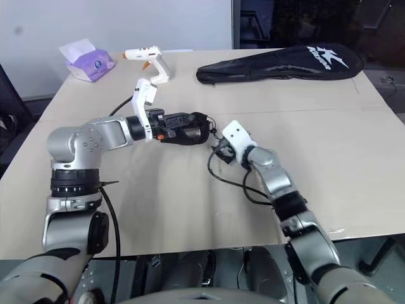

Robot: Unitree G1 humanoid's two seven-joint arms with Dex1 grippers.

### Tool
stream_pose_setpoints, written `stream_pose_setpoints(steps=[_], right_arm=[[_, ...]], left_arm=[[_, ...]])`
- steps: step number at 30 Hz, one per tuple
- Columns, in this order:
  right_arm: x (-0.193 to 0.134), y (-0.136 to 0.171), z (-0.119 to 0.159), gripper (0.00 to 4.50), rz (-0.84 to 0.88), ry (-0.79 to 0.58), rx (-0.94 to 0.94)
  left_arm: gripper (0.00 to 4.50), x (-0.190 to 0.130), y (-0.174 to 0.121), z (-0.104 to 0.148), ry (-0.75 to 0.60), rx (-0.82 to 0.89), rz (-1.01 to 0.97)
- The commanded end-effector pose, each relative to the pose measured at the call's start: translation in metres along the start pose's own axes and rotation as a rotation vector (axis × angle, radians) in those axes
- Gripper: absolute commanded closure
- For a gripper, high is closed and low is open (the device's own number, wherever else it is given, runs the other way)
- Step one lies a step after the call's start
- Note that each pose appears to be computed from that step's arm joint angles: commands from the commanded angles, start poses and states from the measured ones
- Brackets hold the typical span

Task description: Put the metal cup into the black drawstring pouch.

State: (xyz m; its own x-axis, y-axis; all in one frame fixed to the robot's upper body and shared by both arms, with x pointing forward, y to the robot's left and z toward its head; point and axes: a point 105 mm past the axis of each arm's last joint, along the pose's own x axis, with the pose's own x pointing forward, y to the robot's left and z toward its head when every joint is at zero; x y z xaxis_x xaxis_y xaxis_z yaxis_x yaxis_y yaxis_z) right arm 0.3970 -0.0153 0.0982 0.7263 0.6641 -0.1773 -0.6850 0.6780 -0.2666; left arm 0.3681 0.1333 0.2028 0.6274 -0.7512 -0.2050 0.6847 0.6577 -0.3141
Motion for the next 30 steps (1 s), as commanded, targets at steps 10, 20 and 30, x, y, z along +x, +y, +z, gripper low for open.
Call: stream_pose_setpoints(steps=[10, 20, 30], right_arm=[[-0.016, -0.03, 0.013, 3.81, -0.096, -0.079, -0.086], [-0.083, -0.05, 0.061, 4.5, -0.191, -0.103, -0.178], [-0.14, -0.057, 0.127, 4.5, -0.256, -0.096, -0.391]], left_arm=[[4.5, -0.009, -0.017, 0.018, -0.05, 0.102, -0.04], [3.93, 0.011, -0.038, 0.0, -0.032, 0.242, -0.182], [1.52, 0.045, -0.074, 0.009, -0.06, 0.49, -0.343]])
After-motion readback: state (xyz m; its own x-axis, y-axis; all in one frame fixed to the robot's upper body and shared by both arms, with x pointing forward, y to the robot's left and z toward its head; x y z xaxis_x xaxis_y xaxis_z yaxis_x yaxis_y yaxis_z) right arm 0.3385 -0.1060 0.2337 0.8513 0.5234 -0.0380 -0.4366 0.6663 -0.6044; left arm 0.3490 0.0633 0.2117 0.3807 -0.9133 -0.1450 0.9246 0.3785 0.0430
